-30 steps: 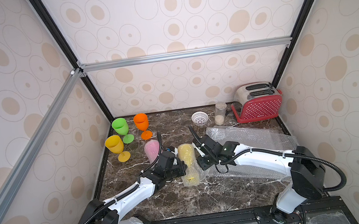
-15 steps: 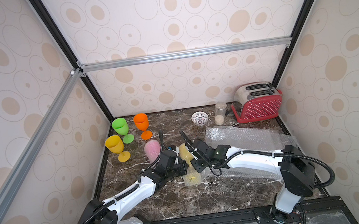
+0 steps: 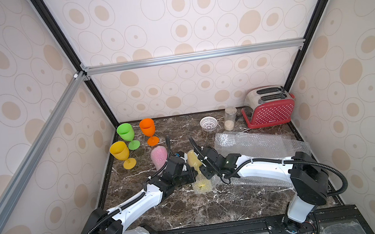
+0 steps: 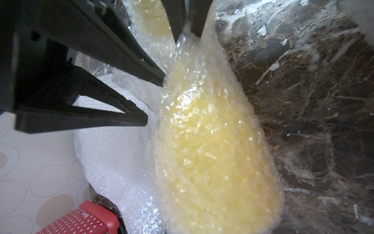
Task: Unpack wine glasses from bubble wrap
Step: Unwrap the bubble wrap at the center of the board.
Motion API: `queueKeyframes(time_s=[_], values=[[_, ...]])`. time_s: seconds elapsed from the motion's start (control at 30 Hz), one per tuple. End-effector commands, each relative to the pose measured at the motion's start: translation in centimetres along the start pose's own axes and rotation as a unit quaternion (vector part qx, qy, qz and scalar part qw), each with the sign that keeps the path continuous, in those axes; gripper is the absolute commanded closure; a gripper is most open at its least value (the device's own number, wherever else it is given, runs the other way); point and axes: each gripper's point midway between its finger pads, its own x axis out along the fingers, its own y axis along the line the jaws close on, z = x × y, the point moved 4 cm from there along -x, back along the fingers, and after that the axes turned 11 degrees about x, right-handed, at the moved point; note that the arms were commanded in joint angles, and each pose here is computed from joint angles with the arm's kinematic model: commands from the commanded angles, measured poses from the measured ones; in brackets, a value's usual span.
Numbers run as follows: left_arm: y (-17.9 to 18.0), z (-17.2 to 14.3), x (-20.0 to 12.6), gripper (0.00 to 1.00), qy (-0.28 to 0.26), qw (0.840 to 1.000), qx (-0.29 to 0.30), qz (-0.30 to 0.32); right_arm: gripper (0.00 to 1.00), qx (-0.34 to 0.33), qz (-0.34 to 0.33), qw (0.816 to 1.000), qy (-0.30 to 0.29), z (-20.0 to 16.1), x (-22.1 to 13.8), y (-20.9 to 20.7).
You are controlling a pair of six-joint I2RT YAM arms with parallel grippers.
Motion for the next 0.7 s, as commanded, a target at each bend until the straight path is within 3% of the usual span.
queueKeyframes(time_s=[0.0,0.37,0.67], values=[[-1.32,1.03,-0.71,1.0,-0.018,1.0,0.004,-0.022,0.58,0.014,-0.01,1.0,-0.001,0.47,0.79,-0.48],[-1.13,0.69,-0.61,1.0,-0.015,1.0,0.006,-0.02,0.58,0.066,0.051,0.997,0.003,1.03,0.7,-0.43],[-1.08,0.62,-0.7,1.0,-0.015,1.0,0.007,-0.019,0.58,0.077,0.042,0.996,0.007,1.32,0.83,-0.72]])
